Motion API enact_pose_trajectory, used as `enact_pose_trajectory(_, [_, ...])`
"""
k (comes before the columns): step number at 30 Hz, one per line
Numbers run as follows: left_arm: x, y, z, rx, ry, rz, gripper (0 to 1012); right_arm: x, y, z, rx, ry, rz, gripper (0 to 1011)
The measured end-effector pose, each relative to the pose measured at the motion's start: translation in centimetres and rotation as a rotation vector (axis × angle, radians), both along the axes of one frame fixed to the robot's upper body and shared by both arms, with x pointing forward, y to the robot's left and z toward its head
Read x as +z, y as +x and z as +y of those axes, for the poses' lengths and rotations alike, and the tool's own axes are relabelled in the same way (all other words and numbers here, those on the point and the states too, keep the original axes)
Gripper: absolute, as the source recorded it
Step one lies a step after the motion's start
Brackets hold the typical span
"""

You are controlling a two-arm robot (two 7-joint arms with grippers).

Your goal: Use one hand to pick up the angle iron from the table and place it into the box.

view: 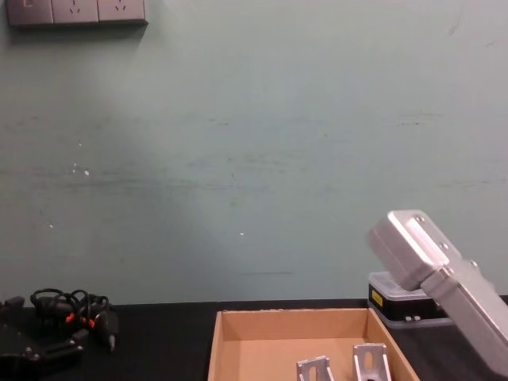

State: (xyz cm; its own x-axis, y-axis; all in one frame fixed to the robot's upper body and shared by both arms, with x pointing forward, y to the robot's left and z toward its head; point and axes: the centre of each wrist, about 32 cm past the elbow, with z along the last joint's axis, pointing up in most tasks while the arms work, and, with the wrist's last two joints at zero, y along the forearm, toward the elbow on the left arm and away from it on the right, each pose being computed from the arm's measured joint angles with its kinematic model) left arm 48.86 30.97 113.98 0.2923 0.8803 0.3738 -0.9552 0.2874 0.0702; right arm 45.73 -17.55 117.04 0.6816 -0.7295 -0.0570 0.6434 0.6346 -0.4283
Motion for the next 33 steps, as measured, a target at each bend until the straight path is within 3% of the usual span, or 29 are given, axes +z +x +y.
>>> enact_pose_trajectory(4, [0.0,0.0,0.0,0.0,0.0,0.0,1000,0.2,-0.2,-0.1,0.0,0.0,-0.009,98])
enact_pose_trajectory(8, [0.0,0.0,0.0,0.0,0.0,0.0,1000,0.3,-0.2,-0.2,0.0,-0.001,-0.011,32])
enact_pose_trajectory(22, [0.0,0.0,0.0,0.0,0.0,0.0,1000,0.5,-0.5,-0.6,-0.007,0.016,-0.028,33])
enact_pose_trajectory(26, [0.0,0.0,0.0,0.0,0.0,0.0,1000,1.4,-0.8,-1.0,-0.011,0.035,-0.06,33])
enact_pose_trajectory(33, [0.0,0.0,0.0,0.0,0.0,0.0,1000,4.4,-1.1,-2.1,-0.036,0.049,-0.168,33])
